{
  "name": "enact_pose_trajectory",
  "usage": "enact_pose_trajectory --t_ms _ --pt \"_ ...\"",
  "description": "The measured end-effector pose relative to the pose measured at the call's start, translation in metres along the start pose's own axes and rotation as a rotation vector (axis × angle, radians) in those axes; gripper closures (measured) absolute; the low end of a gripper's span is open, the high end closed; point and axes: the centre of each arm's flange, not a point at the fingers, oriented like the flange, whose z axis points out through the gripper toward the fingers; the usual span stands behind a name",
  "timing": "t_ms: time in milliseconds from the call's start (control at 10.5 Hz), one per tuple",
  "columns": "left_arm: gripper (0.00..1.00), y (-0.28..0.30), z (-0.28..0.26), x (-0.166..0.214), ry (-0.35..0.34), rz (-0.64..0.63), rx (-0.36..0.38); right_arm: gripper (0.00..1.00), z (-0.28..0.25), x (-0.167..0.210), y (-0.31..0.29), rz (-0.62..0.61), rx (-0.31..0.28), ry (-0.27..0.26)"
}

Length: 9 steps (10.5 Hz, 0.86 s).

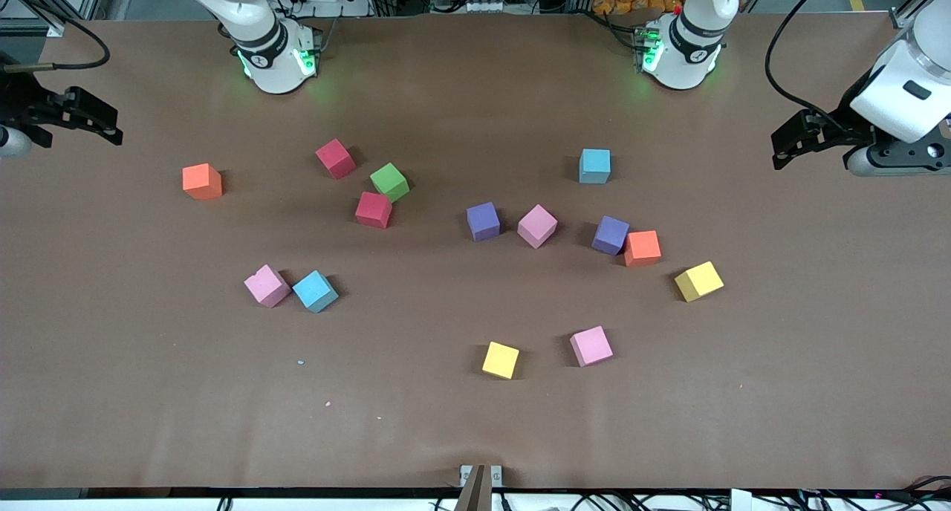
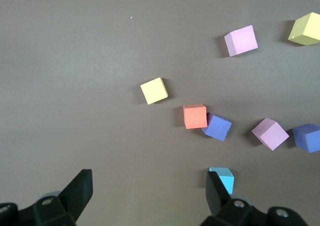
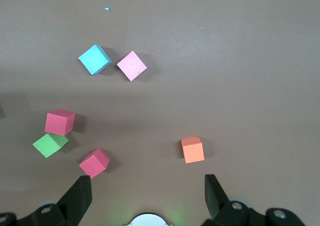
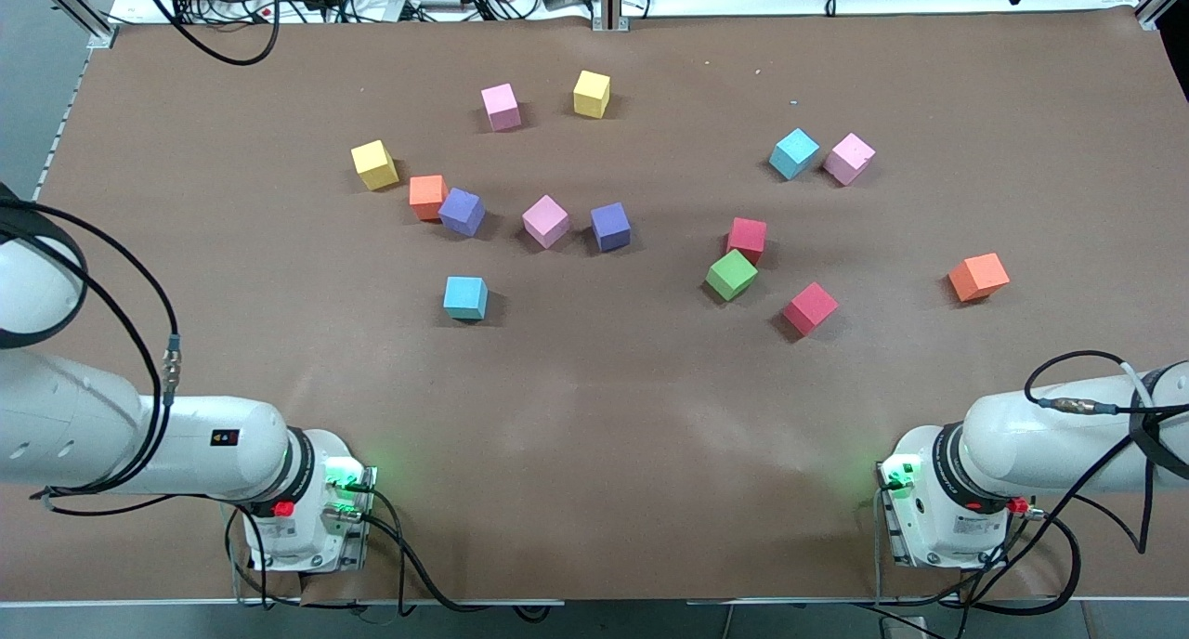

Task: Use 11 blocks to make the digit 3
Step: 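Lower both grippers toward the green and pink blocks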

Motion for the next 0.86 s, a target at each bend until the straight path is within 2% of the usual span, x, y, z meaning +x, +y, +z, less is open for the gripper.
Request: enact_pose_trajectory --t_ms 381,858 --pt "0.00 -0.002 -0.003 -0.002 0.007 -0.002 0.011 0.00 0.001 0.000 0.000 0.000 0.000 0.001" --pt "0.00 0.015 0.031 0.005 -0.058 0.033 0.025 0.00 0.008 0.003 0.000 0.001 0.000 -0.002"
